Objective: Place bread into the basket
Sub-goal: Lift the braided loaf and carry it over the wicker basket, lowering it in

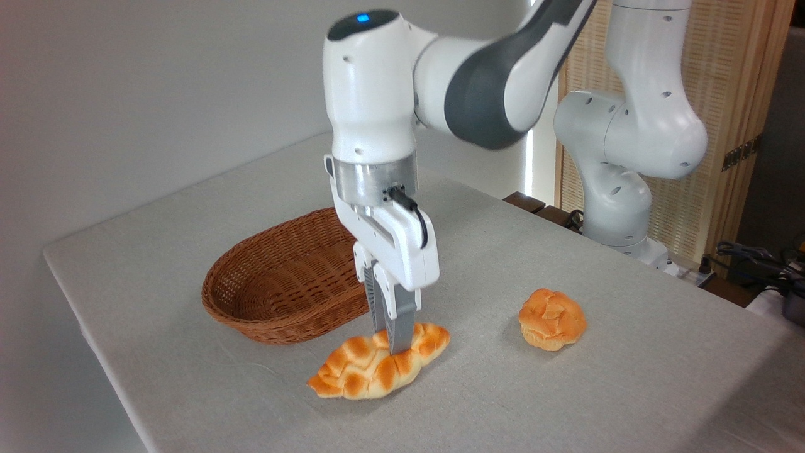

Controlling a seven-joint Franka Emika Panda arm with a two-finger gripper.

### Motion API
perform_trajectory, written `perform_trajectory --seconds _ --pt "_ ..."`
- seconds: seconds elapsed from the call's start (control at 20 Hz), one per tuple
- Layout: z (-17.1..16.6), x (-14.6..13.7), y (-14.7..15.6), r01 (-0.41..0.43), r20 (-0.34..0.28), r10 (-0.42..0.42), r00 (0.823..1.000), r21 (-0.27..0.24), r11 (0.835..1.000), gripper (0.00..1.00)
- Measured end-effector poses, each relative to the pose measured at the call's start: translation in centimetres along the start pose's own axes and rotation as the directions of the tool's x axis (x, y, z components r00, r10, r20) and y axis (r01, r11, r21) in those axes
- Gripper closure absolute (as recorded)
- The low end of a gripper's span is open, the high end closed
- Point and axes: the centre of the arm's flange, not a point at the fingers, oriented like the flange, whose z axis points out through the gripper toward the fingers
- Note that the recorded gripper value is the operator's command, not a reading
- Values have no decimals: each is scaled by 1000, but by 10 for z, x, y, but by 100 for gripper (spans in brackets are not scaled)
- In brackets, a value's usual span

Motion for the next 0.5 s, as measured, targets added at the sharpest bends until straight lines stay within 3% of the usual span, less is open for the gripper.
perform_trajectory --seconds 0.3,0.5 --pt "-66 6 -12 3 19 -3 1000 -29 1000 81" --pt "-101 23 -6 -2 -35 0 999 -56 998 78"
